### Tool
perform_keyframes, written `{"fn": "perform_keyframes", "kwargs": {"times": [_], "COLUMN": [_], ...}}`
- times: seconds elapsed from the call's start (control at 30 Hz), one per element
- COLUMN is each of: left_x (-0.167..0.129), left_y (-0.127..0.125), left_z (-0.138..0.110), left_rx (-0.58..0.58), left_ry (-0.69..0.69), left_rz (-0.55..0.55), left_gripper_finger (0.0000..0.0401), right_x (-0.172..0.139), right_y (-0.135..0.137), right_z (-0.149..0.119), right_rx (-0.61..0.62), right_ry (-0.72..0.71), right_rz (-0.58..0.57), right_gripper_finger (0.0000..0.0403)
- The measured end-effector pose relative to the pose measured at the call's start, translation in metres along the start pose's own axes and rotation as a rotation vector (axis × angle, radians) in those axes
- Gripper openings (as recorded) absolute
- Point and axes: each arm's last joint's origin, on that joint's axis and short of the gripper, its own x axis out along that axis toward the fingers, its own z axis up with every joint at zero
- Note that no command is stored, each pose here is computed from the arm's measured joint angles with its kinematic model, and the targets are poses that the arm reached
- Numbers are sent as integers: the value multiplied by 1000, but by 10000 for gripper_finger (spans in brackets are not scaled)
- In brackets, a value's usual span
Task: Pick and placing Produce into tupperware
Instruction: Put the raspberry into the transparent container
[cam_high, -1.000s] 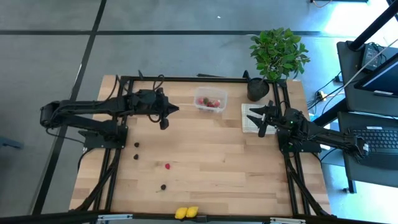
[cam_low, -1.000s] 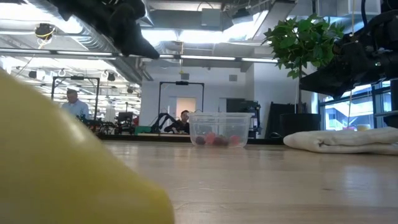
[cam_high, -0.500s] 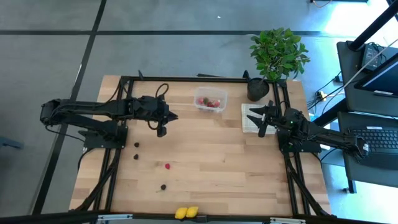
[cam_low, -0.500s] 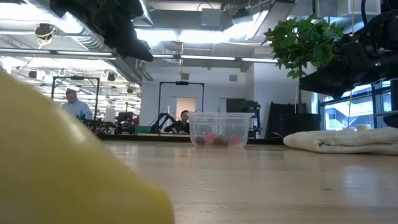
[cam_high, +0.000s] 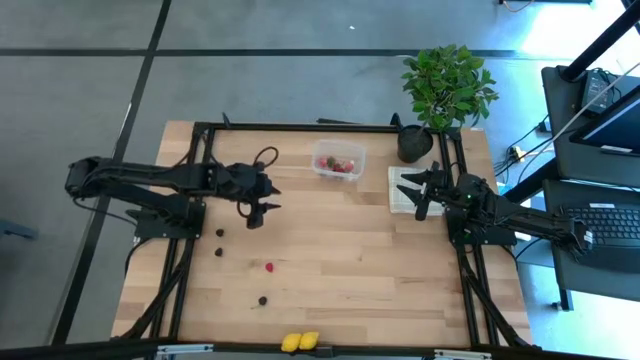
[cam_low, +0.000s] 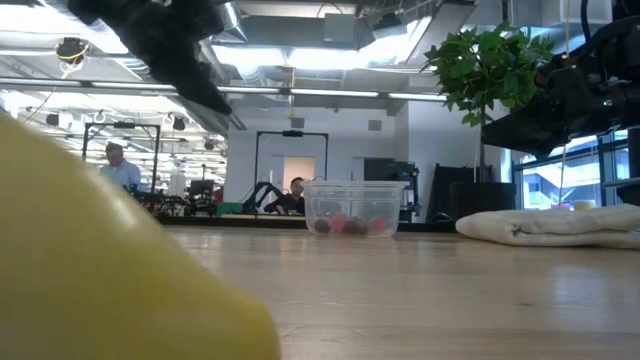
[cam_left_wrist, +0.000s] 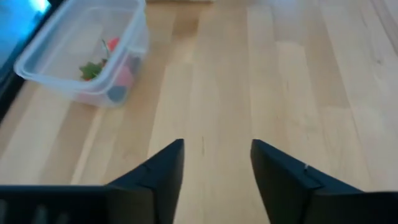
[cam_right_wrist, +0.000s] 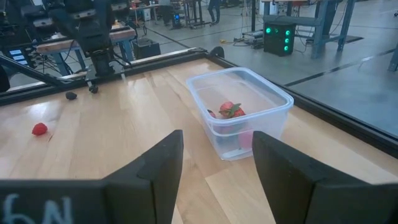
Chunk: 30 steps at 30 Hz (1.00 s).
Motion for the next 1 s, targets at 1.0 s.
{"fn": "perform_keyframes", "kwargs": {"times": [1.0], "left_x": [30], "left_y": [-43], "left_z": [-13], "left_rx": [119], "left_ry": [165], "left_rz": [-151], "left_gripper_finger": [243], "right_x": [0], "right_y": [0], "right_z": [0], "right_rx": [-20], "right_ry": [2], "right_rz": [0], "right_gripper_finger": [195]}}
